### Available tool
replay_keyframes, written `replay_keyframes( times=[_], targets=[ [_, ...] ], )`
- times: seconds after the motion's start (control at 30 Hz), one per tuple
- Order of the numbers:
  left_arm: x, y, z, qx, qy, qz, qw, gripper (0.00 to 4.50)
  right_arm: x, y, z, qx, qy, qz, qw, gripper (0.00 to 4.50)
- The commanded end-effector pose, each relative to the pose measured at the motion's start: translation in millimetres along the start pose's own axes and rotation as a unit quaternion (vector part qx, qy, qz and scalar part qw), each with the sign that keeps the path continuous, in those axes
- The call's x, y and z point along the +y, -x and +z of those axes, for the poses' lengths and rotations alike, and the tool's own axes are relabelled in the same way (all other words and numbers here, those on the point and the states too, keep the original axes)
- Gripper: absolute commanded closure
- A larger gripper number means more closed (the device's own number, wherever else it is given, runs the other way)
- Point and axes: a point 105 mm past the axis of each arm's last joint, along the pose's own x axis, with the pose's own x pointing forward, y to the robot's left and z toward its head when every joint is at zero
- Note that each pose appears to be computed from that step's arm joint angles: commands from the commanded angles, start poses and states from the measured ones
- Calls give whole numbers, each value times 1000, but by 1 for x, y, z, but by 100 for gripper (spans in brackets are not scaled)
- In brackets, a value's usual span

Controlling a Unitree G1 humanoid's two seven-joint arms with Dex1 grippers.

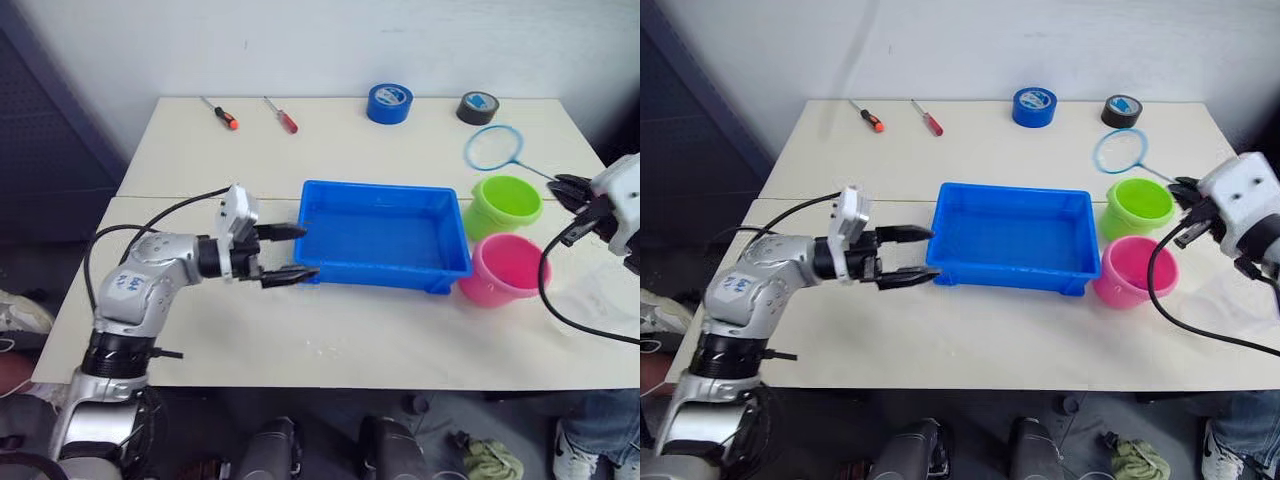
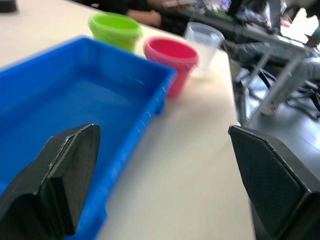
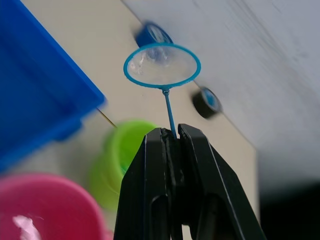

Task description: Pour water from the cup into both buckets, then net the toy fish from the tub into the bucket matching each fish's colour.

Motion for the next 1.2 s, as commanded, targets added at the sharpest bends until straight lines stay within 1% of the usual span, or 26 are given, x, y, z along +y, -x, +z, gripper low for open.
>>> replay_keyframes(
  times=[0.03, 0.07, 0.13, 0.23, 0.3, 0.33, 0.43, 0.5, 0.53, 0.57, 0.6, 0.63, 0.67, 0.7, 0.73, 0.77, 0.8, 0.83, 0.87, 0.93, 0.97, 1.03, 1.07, 1.1, 1.2],
  targets=[
    [-24, 10, -9, 48, -19, -59, 997, 2, 69, 9, 27, -50, -115, 176, 976, 450],
    [-27, 14, -14, 65, -23, -64, 996, 2, 84, 10, 25, -42, -125, 210, 969, 450],
    [-31, 25, -27, 104, -29, -67, 992, 2, 116, 11, 11, -13, -128, 273, 954, 450],
    [-33, 38, -44, 151, -44, -62, 986, 2, 144, 10, -4, 6, -133, 326, 936, 450],
    [-32, 45, -55, 178, -59, -52, 981, 2, 169, 5, -25, 29, -91, 362, 927, 450],
    [-31, 45, -57, 181, -63, -48, 980, 2, 176, 3, -33, 38, -80, 372, 924, 450],
    [-28, 44, -55, 168, -63, -30, 983, 2, 192, -8, -60, 54, -9, 379, 924, 450],
    [-27, 43, -54, 161, -62, -22, 985, 2, 199, -9, -70, 59, 14, 390, 919, 450],
    [-27, 43, -53, 157, -61, -20, 985, 0, 199, -10, -74, 63, 15, 388, 919, 409],
    [-26, 42, -51, 149, -56, -16, 987, 0, 198, -11, -76, 66, 16, 382, 922, 367],
    [-26, 42, -50, 143, -53, -12, 988, 0, 197, -11, -78, 68, 17, 377, 924, 346],
    [-25, 41, -48, 134, -47, -9, 990, 0, 195, -11, -79, 71, 20, 372, 925, 312],
    [-22, 40, -43, 113, -31, -1, 993, 0, 186, -11, -78, 73, 17, 349, 934, 271],
    [-19, 40, -38, 91, -16, 7, 996, 0, 175, -9, -76, 76, 10, 327, 942, 225],
    [-17, 39, -33, 73, -4, 12, 997, 0, 167, -5, -74, 79, 5, 309, 948, 166],
    [-15, 38, -30, 63, 3, 14, 998, 0, 162, -2, -73, 81, 1, 299, 951, 127],
    [-12, 38, -25, 46, 14, 22, 999, 0, 152, 4, -71, 87, -9, 278, 957, 78],
    [-8, 39, -20, 29, 23, 32, 999, 0, 141, 11, -68, 91, -20, 256, 962, 14],
    [-1, 41, -12, 8, 32, 46, 998, 0, 125, 22, -65, 97, -39, 218, 970, 1],
    [16, 48, -1, -28, 50, 83, 995, 0, 93, 48, -60, 111, -68, 139, 982, 1],
    [22, 50, 3, -39, 57, 96, 993, 0, 83, 58, -59, 117, -76, 112, 984, 1],
    [38, 57, 2, -39, 50, 129, 990, 0, 48, 91, -70, 154, -98, -9, 983, 1],
    [43, 59, -1, -32, 45, 140, 989, 0, 35, 108, -76, 169, -109, -63, 978, 1],
    [46, 60, -3, -27, 42, 146, 988, 0, 28, 120, -80, 179, -116, -97, 972, 1],
    [50, 59, -7, -15, 32, 147, 989, 0, 27, 141, -85, 185, -138, -141, 963, 1]
  ],
)
